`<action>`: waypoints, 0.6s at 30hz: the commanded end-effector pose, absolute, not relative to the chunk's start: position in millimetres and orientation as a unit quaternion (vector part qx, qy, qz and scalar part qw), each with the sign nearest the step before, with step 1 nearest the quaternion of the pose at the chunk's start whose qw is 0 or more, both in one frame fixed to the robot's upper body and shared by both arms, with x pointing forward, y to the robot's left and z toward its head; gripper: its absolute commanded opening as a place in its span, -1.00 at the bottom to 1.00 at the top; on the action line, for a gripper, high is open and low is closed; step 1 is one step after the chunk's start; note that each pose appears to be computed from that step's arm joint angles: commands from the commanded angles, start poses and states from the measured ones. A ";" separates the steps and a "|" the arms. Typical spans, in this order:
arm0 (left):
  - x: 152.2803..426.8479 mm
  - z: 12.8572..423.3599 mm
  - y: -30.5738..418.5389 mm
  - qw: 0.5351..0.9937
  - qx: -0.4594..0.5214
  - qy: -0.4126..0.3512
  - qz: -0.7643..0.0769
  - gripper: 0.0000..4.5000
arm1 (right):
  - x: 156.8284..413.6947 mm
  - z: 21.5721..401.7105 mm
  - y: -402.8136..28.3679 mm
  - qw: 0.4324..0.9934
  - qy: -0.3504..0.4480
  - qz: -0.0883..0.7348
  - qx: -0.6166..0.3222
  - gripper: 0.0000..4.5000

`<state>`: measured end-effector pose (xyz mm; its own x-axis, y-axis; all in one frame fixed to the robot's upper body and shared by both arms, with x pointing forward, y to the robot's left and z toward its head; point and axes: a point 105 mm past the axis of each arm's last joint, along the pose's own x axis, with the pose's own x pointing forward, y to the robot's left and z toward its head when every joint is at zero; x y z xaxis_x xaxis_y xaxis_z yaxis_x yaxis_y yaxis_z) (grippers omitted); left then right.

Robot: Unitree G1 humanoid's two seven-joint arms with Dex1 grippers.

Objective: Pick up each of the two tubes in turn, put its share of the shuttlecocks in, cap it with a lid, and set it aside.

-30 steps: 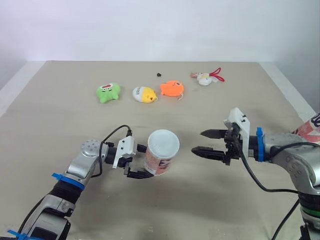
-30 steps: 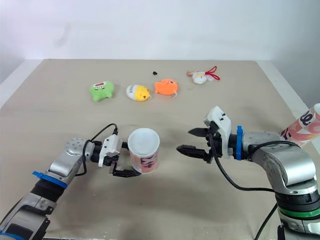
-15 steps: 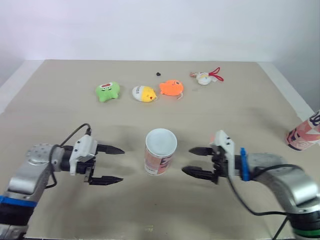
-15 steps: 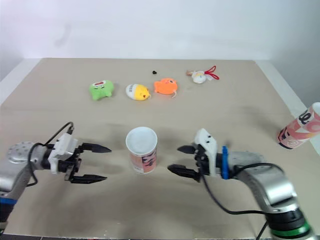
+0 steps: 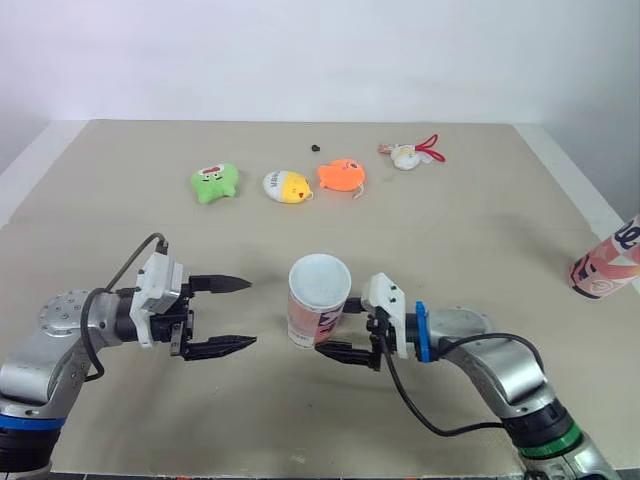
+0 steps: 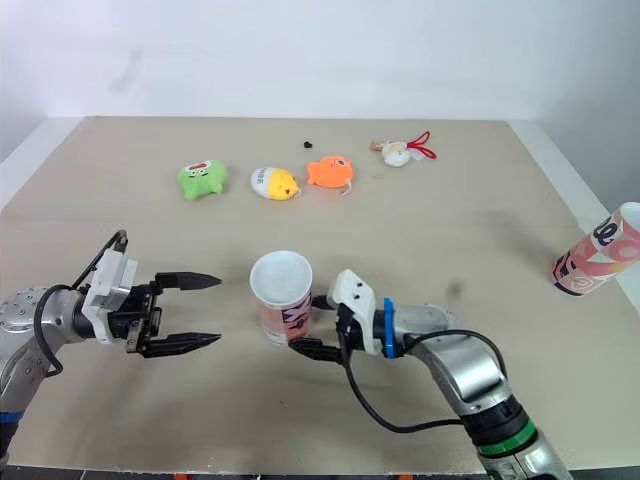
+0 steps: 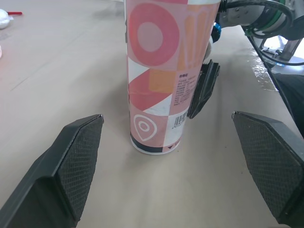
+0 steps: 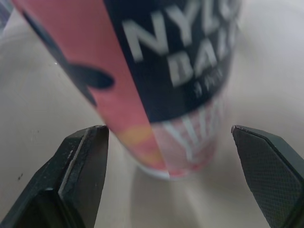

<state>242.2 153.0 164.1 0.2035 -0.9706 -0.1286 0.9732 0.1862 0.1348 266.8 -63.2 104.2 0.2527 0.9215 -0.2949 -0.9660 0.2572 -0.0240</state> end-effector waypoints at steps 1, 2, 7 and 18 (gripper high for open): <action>239.8 172.9 151.7 0.763 0.103 -0.005 -0.638 1.00 | 268.2 114.1 -50.4 0.774 0.080 0.619 -0.107 0.96; 239.6 172.8 151.2 0.763 0.102 -0.005 -0.638 1.00 | 268.8 114.4 -47.5 0.771 0.079 0.622 -0.107 0.96; 237.6 170.6 148.8 0.763 0.101 -0.004 -0.639 1.00 | 269.1 117.7 -38.5 0.757 0.069 0.640 -0.108 0.96; 238.3 167.3 146.8 0.768 0.099 -0.008 -0.633 1.00 | 278.3 118.6 -41.2 0.765 0.067 0.632 -0.102 0.05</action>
<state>241.4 150.3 162.3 0.2115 -0.9696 -0.1231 0.9720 0.1955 0.1303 274.9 -39.5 107.6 0.1732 0.9493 -0.2623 -0.9849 0.1670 -0.0460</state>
